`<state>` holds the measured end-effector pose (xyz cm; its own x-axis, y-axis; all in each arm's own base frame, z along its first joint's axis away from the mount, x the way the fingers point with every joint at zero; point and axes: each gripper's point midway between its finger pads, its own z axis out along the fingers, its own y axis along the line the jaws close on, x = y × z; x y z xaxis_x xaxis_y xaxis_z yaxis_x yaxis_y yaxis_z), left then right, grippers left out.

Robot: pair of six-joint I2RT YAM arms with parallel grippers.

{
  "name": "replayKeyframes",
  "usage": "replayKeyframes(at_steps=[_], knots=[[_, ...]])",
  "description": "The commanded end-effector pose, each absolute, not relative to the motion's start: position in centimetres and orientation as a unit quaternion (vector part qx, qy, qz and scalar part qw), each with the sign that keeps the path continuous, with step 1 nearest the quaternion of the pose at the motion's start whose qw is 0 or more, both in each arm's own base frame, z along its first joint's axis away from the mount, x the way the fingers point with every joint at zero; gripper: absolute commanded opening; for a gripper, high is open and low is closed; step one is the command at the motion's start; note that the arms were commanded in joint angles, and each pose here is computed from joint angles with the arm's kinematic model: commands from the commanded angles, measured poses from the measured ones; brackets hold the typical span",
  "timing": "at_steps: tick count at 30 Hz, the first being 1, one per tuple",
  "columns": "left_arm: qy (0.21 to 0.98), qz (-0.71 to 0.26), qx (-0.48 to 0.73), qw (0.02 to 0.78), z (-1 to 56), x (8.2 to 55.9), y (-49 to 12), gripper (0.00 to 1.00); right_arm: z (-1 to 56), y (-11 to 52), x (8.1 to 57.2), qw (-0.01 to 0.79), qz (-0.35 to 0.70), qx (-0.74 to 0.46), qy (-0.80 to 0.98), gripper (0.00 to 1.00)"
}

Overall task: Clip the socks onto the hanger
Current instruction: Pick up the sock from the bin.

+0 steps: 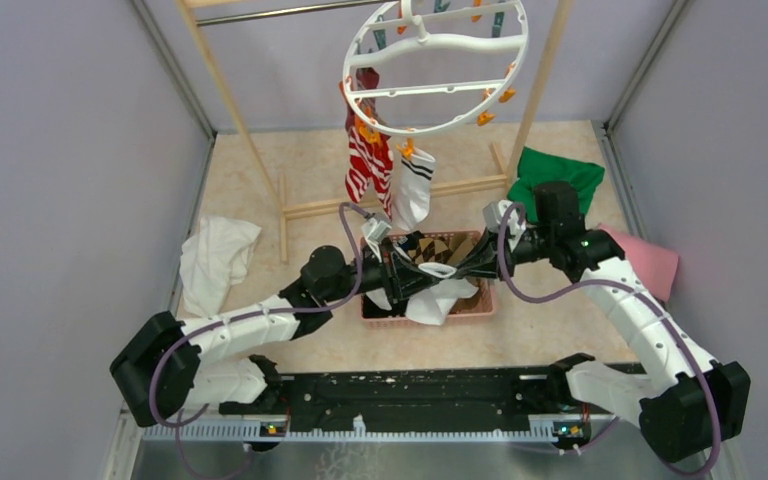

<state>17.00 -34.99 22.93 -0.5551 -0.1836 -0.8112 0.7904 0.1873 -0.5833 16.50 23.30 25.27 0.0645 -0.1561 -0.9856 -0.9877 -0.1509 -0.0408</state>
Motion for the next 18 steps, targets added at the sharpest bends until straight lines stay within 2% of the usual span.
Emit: replayKeyframes(at_steps=[1,10,18], knots=[[0.619,-0.582,0.232,0.474,25.4,18.1,-33.3,0.31,27.7,22.8,16.5,0.445,0.501,-0.569,0.476,0.0],[0.587,-0.504,0.256,0.579,28.2,18.1,-28.9,0.96,29.7,19.7,18.7,0.48,0.492,-0.515,0.512,0.0],[0.578,-0.442,0.268,0.631,35.1,19.9,-27.4,0.99,29.2,16.5,21.6,0.512,0.471,-0.441,0.567,0.0]])
